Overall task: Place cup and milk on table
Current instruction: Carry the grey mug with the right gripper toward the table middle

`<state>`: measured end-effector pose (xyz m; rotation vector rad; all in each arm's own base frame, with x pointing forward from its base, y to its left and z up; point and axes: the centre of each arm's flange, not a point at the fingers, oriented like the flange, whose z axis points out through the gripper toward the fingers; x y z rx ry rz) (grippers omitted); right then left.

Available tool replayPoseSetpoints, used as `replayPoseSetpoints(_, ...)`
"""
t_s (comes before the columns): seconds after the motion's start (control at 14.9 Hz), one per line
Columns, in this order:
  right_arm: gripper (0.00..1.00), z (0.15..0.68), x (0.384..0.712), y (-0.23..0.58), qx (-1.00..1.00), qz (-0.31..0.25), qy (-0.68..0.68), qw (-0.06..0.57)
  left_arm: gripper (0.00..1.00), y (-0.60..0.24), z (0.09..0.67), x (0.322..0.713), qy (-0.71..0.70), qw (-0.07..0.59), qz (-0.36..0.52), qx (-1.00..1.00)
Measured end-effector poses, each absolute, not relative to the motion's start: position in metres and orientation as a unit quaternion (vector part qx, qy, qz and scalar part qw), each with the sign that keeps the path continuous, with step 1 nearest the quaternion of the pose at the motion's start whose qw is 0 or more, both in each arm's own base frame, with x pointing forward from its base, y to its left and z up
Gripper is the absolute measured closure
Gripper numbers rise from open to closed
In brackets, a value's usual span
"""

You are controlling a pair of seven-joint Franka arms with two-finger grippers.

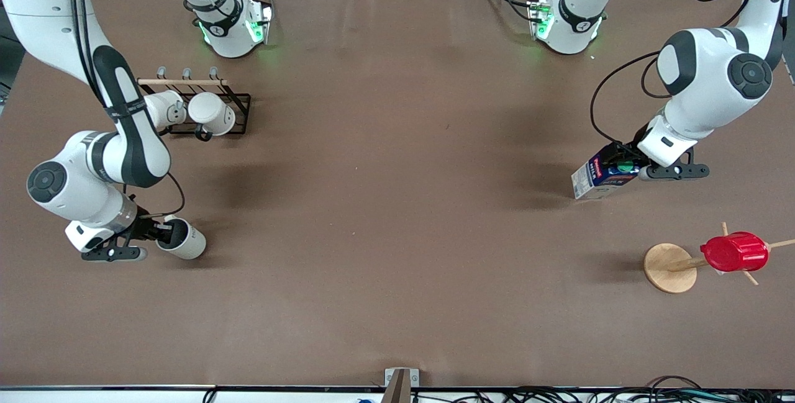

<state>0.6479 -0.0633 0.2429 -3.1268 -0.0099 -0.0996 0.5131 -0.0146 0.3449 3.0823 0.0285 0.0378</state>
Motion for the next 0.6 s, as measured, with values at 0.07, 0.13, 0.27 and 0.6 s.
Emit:
replayPoseSetpoints(0.07, 0.96, 0.249, 0.649, -0.055, -1.0, -0.02, 0.006, 0.01, 0.0, -0.015, 0.343, 0.513, 0.009, 0.03, 0.011, 0.999)
replayPoseSetpoints(0.13, 0.96, 0.261, 0.649, -0.041, -1.0, -0.008, 0.02, 0.014, 0.0, -0.015, 0.342, 0.513, 0.009, 0.03, 0.01, 0.999)
replayPoseSetpoints(0.27, 0.96, 0.29, 0.646, 0.002, -0.998, 0.009, 0.06, 0.018, 0.01, -0.015, 0.341, 0.513, 0.009, 0.03, 0.01, 0.999)
replayPoseSetpoints(0.6, 0.96, 0.332, 0.615, 0.159, -0.988, 0.028, 0.148, 0.013, 0.03, -0.015, 0.338, 0.514, 0.01, 0.03, 0.009, 0.999)
